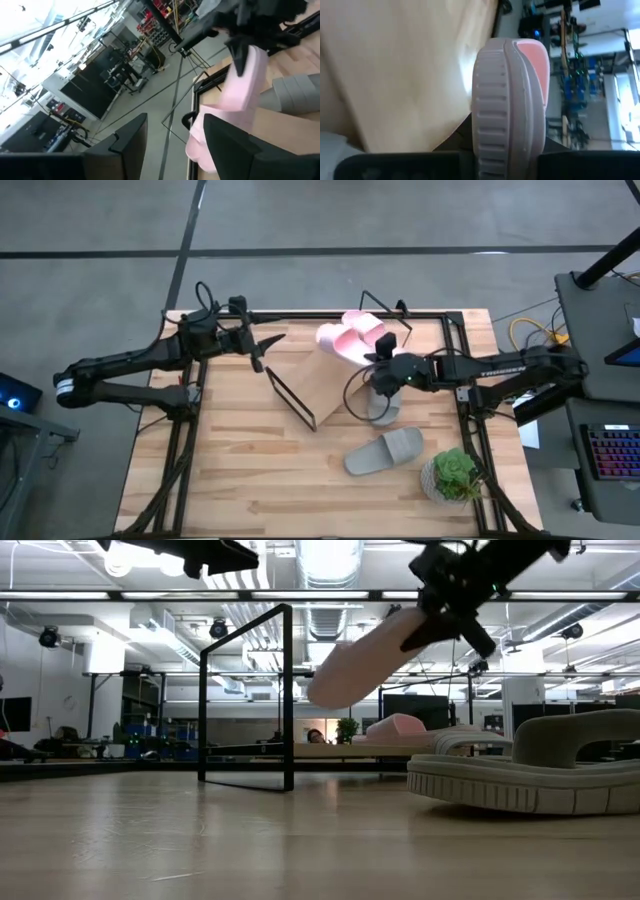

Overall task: Pick and place slides into the shelf
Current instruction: Put the pink slide on the shelf

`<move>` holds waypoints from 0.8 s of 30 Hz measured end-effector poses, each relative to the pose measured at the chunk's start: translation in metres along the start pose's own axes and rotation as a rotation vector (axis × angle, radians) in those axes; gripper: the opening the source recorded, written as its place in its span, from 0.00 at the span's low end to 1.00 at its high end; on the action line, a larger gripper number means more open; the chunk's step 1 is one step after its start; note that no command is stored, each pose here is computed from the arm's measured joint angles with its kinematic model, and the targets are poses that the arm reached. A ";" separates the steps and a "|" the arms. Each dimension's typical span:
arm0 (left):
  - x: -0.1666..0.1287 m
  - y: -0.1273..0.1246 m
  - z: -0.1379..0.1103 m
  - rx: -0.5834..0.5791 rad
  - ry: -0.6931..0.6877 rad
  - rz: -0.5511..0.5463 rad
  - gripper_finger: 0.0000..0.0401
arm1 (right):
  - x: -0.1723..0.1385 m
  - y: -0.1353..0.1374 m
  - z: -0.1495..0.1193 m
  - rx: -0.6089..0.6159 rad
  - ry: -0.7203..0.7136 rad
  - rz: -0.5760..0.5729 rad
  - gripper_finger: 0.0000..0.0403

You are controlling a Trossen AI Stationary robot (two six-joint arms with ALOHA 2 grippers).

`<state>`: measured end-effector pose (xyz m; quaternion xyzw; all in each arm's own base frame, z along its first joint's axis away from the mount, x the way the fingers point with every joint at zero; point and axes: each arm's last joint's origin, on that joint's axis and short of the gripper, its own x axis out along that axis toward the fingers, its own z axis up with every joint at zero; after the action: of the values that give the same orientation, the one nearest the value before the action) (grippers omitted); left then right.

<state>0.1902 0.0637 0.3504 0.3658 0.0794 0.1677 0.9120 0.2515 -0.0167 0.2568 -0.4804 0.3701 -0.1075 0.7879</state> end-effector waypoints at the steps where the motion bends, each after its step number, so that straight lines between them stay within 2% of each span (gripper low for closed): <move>1: 0.000 0.000 -0.001 -0.009 0.001 -0.001 0.45 | 0.002 0.005 -0.002 0.000 -0.009 0.007 0.12; 10: 0.006 -0.007 -0.007 -0.023 -0.002 0.003 0.45 | 0.016 0.032 -0.018 0.020 0.037 0.048 0.12; 24: 0.017 -0.012 -0.011 -0.021 0.017 -0.014 0.45 | 0.047 0.048 -0.037 0.034 0.078 0.175 0.12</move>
<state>0.2060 0.0688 0.3340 0.3543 0.0880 0.1652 0.9162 0.2505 -0.0421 0.1844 -0.4281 0.4392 -0.0630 0.7873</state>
